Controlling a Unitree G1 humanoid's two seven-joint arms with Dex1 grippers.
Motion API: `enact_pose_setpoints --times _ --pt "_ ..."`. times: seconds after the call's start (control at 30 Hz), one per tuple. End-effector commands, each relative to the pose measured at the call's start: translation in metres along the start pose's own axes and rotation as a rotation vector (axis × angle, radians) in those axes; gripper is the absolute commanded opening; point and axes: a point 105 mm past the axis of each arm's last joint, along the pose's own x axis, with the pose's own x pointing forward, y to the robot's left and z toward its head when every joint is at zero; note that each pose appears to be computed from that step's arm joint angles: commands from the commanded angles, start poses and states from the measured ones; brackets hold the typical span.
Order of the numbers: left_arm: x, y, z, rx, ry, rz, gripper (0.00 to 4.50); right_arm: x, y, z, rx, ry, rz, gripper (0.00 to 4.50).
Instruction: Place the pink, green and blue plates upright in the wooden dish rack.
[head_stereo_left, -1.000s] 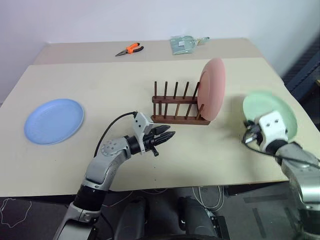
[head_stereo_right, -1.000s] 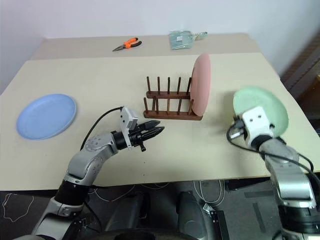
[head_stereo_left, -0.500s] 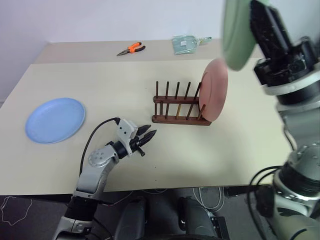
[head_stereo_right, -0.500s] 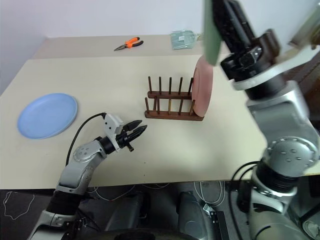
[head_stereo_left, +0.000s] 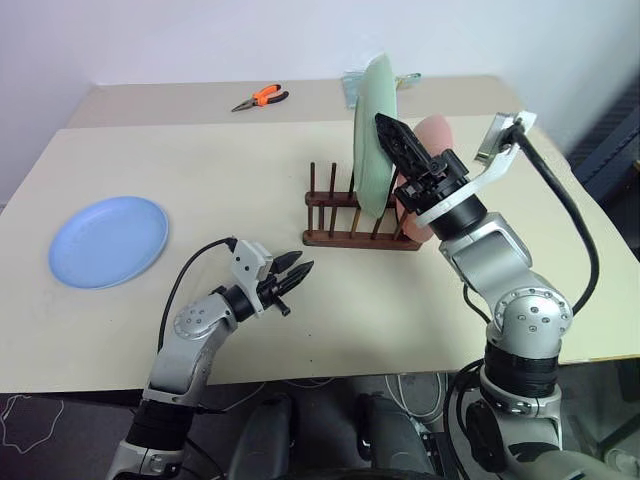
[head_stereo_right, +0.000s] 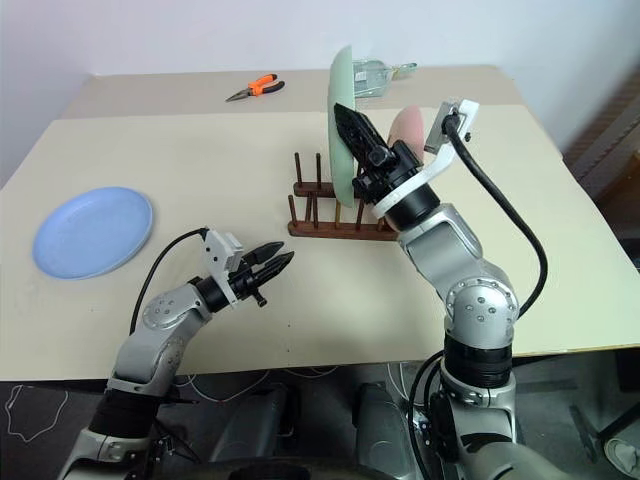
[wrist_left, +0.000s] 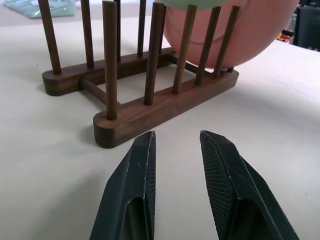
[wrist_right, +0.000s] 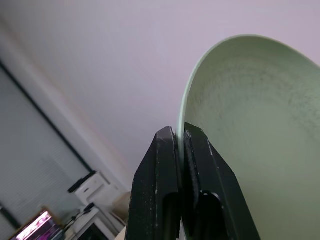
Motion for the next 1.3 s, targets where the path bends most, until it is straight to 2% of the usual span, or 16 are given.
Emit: enact_pose_setpoints --times 0.03,0.13,0.23,0.3,0.37,0.47,0.5,0.63,0.73,0.77,0.8,0.87,0.97,1.03,1.1,1.3 --pt "0.002 -0.004 0.015 0.035 -0.044 -0.021 1.41 0.006 0.001 0.006 -0.006 -0.032 -0.003 0.05" --pt "0.003 -0.005 0.016 0.037 -0.043 -0.026 1.41 0.009 -0.013 0.003 0.005 -0.024 -0.054 0.05" --pt "0.003 -0.007 0.016 0.002 -0.045 -0.040 1.41 0.013 -0.018 0.003 -0.055 0.003 -0.056 0.93" --pt "0.002 -0.007 0.016 -0.021 -0.046 -0.044 1.93 0.016 -0.017 0.007 -0.172 0.023 -0.047 1.98" --pt "0.001 -0.007 0.016 -0.027 -0.045 -0.042 2.73 0.017 -0.018 0.010 -0.311 0.044 -0.051 3.02" --pt "0.000 -0.004 0.018 -0.023 -0.046 -0.023 4.27 0.019 -0.021 0.016 -0.511 0.079 -0.052 3.03" --pt "0.000 -0.002 0.019 -0.021 -0.049 -0.009 4.45 0.019 -0.021 0.018 -0.554 0.085 -0.050 3.03" --pt "-0.004 0.016 0.027 -0.030 -0.086 0.083 4.45 0.019 -0.022 0.035 -0.827 0.100 -0.041 3.03" --pt "-0.012 0.038 0.041 -0.035 -0.154 0.224 4.45 0.020 -0.014 0.042 -0.979 0.104 0.015 3.03" --pt "-0.022 0.063 0.052 -0.053 -0.214 0.384 4.45 0.022 -0.001 0.042 -1.023 0.107 0.082 3.03" --pt "-0.032 0.079 0.058 -0.072 -0.255 0.496 4.50 0.024 0.007 0.041 -1.051 0.110 0.130 3.57" --pt "-0.074 0.128 0.069 -0.053 -0.300 0.890 4.50 0.026 0.025 0.024 -1.150 0.169 0.267 4.39" --pt "-0.148 0.171 0.069 -0.052 -0.272 1.417 4.50 0.026 0.034 -0.003 -1.240 0.230 0.386 4.46" --pt "-0.188 0.178 0.064 -0.078 -0.241 1.662 4.50 0.026 0.036 -0.015 -1.220 0.244 0.430 4.46" --pt "-0.211 0.178 0.058 -0.132 -0.228 1.793 4.50 0.025 0.039 -0.025 -1.184 0.260 0.467 4.46" --pt "-0.227 0.170 0.030 -0.435 -0.199 1.871 4.50 0.022 0.043 -0.047 -1.118 0.290 0.531 4.46"
